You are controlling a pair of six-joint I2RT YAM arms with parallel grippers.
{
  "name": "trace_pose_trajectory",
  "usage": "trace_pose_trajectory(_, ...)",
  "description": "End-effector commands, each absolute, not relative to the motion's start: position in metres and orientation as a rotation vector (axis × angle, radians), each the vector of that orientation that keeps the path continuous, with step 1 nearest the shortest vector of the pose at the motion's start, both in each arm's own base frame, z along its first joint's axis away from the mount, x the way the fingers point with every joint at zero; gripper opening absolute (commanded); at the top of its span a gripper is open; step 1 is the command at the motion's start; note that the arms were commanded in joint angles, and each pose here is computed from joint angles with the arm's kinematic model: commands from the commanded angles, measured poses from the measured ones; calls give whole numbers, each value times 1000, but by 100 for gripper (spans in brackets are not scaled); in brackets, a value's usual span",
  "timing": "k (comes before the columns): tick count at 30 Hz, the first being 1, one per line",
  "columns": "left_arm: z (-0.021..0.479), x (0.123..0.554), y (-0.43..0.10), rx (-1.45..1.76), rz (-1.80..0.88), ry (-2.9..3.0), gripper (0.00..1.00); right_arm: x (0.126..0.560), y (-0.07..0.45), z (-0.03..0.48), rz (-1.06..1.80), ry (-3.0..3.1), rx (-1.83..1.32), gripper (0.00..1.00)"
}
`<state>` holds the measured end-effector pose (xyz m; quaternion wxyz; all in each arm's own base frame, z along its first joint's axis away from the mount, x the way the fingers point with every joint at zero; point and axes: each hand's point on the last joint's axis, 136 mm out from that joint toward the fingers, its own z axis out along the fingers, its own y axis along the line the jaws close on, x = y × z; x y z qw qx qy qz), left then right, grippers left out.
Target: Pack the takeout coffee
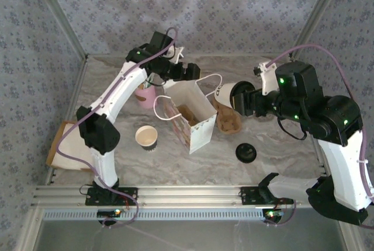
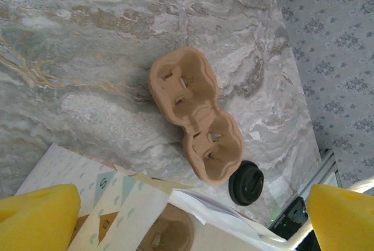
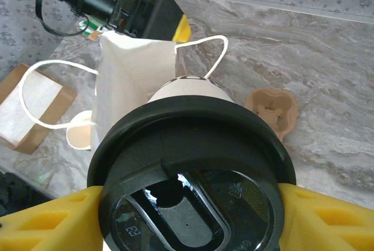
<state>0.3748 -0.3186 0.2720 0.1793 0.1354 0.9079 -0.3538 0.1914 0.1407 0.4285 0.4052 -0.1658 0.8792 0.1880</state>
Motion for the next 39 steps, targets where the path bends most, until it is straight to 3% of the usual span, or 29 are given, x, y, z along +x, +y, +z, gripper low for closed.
trace_pose_trajectory(1,293,367,-322,356,-1024,2502,99,184,147,445,570,2164,-428,69)
trace_pose_trajectory(20,300,328,-347,396,-1117,2461,99,161,178,434,736,2214,-580,69)
trace_pose_trajectory(32,306,317,-345,420,-1169,2428,100,165,191,385,515,2428,-695,69)
trace_pose_trajectory(39,323,337,-317,356,-1149,2355,99,174,200,364,346,2526,-753,69)
